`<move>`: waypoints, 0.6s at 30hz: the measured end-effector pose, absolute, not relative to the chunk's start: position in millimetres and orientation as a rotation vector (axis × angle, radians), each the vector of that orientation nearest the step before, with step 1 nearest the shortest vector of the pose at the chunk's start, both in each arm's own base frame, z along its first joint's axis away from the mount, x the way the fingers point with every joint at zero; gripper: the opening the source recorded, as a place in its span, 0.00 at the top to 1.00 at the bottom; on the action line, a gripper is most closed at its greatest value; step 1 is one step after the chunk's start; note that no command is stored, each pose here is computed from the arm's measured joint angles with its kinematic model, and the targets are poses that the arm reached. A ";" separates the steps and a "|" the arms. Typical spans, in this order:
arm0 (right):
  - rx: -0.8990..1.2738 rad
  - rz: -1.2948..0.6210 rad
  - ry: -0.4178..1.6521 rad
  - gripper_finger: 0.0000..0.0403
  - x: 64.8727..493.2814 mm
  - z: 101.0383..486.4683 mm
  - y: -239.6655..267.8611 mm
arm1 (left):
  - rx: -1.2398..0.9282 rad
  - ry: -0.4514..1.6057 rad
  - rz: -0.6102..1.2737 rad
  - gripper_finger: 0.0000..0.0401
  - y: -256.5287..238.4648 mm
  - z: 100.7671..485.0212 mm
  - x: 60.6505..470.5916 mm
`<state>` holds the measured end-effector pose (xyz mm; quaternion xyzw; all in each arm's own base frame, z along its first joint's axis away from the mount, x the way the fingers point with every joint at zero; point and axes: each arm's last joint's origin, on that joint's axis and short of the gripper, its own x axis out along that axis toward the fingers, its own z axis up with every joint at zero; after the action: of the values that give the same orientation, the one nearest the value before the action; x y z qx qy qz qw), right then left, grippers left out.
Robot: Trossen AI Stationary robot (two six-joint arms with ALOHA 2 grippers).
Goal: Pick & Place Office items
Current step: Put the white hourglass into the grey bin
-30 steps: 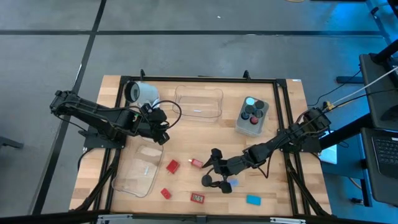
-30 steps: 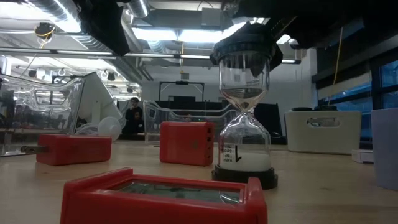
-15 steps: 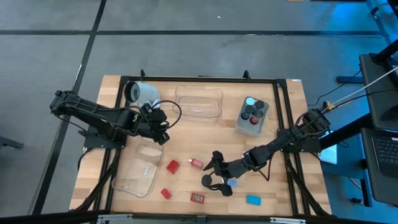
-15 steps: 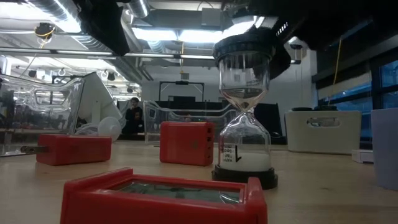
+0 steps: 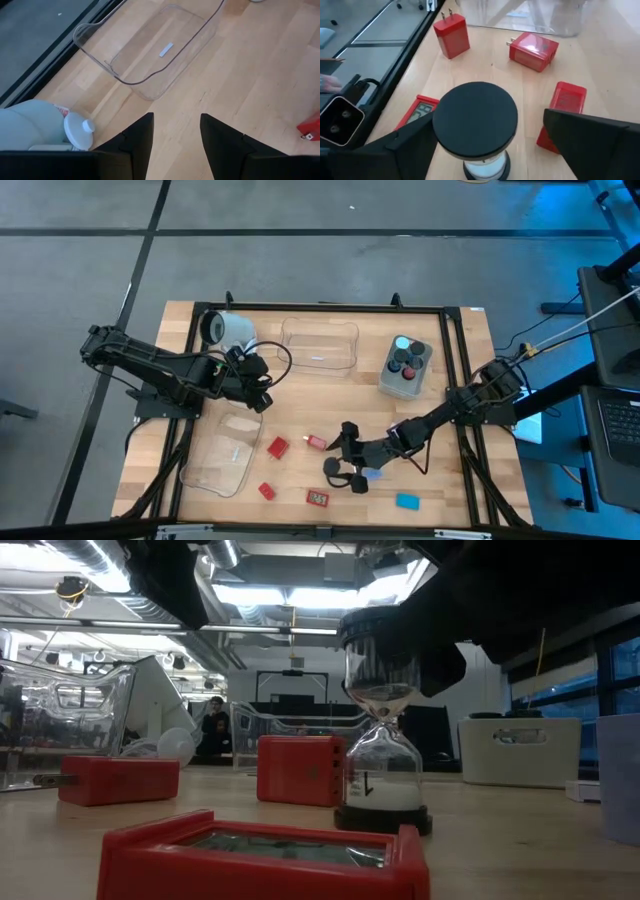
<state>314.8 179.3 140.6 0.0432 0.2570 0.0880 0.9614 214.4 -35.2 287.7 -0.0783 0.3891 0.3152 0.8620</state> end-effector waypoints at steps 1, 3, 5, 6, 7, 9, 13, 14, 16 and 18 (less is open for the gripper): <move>0.088 0.178 0.521 0.14 314.8 140.6 179.2 | -0.164 0.816 0.661 0.60 -35.2 287.7 214.3; 0.088 0.180 0.521 0.19 314.8 140.6 179.3 | -0.164 0.816 0.661 0.61 -35.2 287.7 214.4; 0.088 0.182 0.522 0.25 314.8 140.5 179.4 | -0.164 0.816 0.661 0.61 -35.2 287.7 214.4; 0.088 0.183 0.522 0.29 314.8 140.5 179.4 | -0.164 0.816 0.661 0.61 -35.2 287.7 214.4; 0.088 0.183 0.522 0.33 314.8 140.6 179.4 | -0.164 0.816 0.661 0.61 -35.2 287.7 214.4; 0.088 0.183 0.522 0.42 314.8 140.5 179.4 | -0.165 0.817 0.660 0.61 -35.3 287.7 214.4; 0.088 0.182 0.522 0.51 314.8 140.5 179.4 | -0.190 0.844 0.621 0.61 -36.6 286.9 214.4; 0.088 0.183 0.522 0.51 314.7 140.5 179.4 | -0.190 0.854 0.606 0.61 -36.9 286.7 214.4; 0.088 0.184 0.522 0.56 314.8 140.6 179.5 | -0.176 0.872 0.577 0.61 -37.5 286.4 214.5; 0.090 0.185 0.521 0.61 314.8 140.8 179.5 | -0.175 0.886 0.555 0.61 -38.1 286.1 214.5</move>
<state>314.8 179.5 140.8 0.0442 0.2571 0.0912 0.9611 214.5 -38.1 286.1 -0.0836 0.4225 0.2648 0.8628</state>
